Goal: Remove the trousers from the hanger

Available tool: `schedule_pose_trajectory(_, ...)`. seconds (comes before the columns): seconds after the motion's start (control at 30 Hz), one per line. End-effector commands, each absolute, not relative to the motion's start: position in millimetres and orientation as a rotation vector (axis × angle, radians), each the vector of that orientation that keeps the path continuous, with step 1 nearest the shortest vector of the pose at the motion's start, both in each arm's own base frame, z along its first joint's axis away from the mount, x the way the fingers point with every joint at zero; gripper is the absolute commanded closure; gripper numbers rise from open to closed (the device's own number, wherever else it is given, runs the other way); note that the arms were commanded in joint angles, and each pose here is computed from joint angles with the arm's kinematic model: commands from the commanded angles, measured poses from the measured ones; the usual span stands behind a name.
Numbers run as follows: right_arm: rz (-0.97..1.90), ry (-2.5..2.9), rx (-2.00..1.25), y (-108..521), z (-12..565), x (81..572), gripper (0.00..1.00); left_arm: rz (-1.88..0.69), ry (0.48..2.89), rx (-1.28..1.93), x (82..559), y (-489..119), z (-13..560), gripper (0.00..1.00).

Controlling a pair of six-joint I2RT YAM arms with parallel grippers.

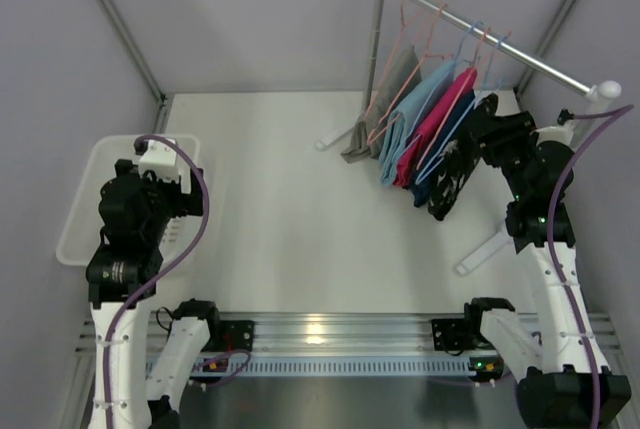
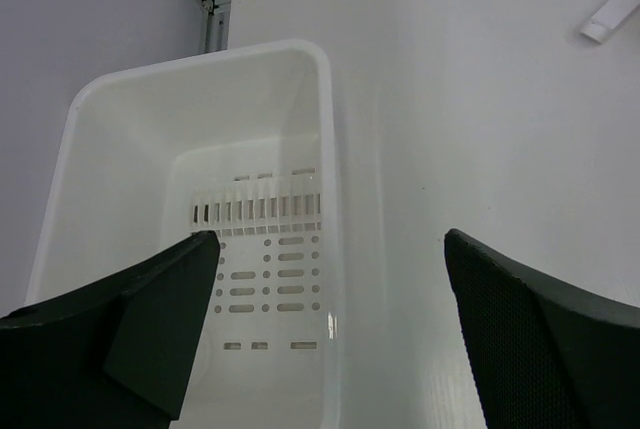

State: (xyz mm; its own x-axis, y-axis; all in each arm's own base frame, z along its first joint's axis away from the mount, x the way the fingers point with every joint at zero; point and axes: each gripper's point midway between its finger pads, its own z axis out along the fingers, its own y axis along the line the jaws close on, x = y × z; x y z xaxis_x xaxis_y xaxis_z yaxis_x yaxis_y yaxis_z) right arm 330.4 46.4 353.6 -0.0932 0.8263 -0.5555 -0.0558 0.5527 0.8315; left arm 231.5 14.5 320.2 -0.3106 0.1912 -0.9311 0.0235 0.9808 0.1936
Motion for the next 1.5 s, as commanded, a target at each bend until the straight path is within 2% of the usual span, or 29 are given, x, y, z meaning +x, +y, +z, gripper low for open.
schedule_pose_trajectory(0.0,0.915,1.316,0.623,47,416,324,0.51,0.144,1.831,0.147,241,11,334,0.01)
schedule_pose_trajectory(0.33,0.835,1.334,0.669,38,407,291,0.54,0.136,1.834,0.142,243,10,330,0.01)
schedule_pose_trajectory(0.7,0.71,1.421,0.648,44,402,315,0.54,0.125,1.834,0.14,249,8,328,0.01)
schedule_pose_trajectory(0.97,0.731,1.503,0.636,60,383,325,0.52,0.123,1.842,0.139,252,8,322,0.01)
schedule_pose_trajectory(1.1,0.824,1.512,0.61,77,383,332,0.62,0.117,1.851,0.138,255,7,318,0.01)
schedule_pose_trajectory(1.2,0.848,1.529,0.613,83,380,339,0.66,0.112,1.853,0.135,255,7,316,0.01)
schedule_pose_trajectory(1.3,0.864,1.536,0.625,85,379,343,0.77,0.109,1.853,0.133,255,7,315,0.01)
schedule_pose_trajectory(1.47,0.943,1.54,0.618,96,380,352,0.78,0.106,1.859,0.135,256,6,310,0.01)
